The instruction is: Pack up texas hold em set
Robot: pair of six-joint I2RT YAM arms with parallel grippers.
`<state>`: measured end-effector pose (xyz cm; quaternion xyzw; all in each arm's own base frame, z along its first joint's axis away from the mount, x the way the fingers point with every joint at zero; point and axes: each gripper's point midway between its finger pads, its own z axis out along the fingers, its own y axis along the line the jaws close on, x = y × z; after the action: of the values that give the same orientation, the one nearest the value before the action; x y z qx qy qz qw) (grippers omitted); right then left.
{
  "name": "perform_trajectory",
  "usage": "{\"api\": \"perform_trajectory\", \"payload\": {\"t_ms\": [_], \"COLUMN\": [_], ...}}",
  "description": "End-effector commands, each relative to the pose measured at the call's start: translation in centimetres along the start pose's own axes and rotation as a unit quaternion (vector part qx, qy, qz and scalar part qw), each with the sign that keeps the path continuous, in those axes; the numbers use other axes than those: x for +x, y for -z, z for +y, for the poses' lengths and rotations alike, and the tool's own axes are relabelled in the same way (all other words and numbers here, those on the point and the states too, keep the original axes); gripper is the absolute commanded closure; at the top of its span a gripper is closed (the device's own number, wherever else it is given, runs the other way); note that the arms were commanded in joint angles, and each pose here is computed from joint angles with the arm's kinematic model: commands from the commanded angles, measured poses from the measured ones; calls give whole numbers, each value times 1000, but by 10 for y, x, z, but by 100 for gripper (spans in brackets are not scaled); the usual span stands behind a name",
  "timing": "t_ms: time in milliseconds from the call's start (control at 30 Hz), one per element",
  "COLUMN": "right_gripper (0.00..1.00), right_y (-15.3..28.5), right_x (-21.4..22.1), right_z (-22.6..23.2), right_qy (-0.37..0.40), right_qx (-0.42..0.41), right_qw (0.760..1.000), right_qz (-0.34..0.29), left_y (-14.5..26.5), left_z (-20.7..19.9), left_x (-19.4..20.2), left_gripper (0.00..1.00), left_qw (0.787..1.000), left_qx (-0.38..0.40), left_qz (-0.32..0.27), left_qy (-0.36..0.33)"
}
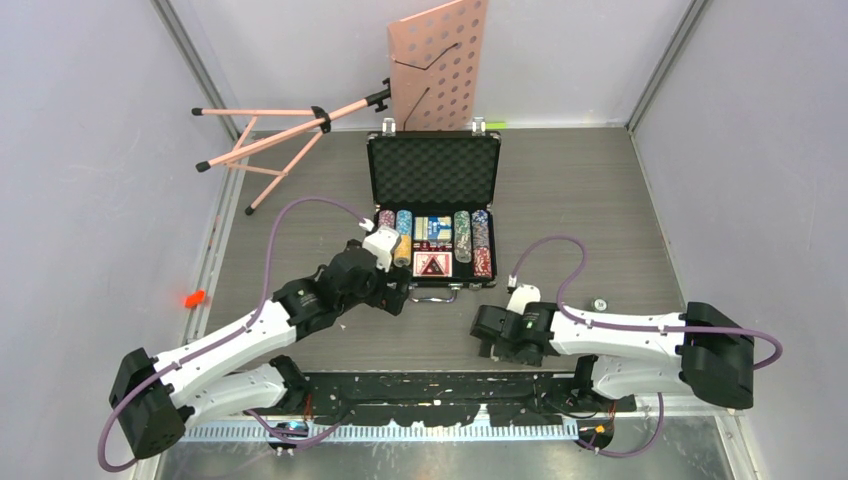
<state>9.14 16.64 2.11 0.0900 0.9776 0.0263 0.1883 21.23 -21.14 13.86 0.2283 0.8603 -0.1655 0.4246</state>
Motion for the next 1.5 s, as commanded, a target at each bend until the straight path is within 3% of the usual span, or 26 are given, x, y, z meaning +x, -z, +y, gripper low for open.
{"api": "perform_trajectory", "payload": {"t_ms": [0, 533, 667, 700, 767, 967, 1100, 1167, 1333, 1467], "right_gripper": [22, 38, 52, 59, 64, 65, 67, 66, 34, 32], "right_y": [0, -16, -16, -15, -11, 20, 35, 39, 34, 22], "right_x": [-3, 3, 2, 1, -2, -29, -41, -45, -46, -31], "right_z": [15, 9, 11, 13, 20, 49, 63, 64, 30, 17], "right_qy": [-45, 13, 19, 17, 15, 20, 56, 68, 54, 40], "right_qx": [-30, 42, 43, 37, 19, -54, -97, -104, -25, -7], "right_qw": [998, 999, 999, 999, 1000, 998, 992, 990, 997, 999], "right_qz": [-7, 10, 10, 11, 10, -31, -54, -62, -48, -20], "left_y": [3, 1, 1, 1, 2, -1, -4, -4, -5, -3], "left_z": [10, 8, 6, 6, 4, -7, -37, -51, -51, -48], "left_x": [-6, -7, -6, -6, -6, 4, 3, 0, 1, 1], "left_gripper": [0, 0, 0, 0, 0, 0, 0, 0, 0, 0], "left_qw": [999, 999, 999, 999, 999, 999, 993, 988, 988, 989], "left_qx": [-31, -26, -22, -20, -14, 13, 80, 115, 108, 101], "left_qz": [-22, -18, -16, -16, -15, 7, 19, 23, 36, 36], "left_qy": [33, 29, 29, 29, 30, 43, 86, 103, 106, 101]}}
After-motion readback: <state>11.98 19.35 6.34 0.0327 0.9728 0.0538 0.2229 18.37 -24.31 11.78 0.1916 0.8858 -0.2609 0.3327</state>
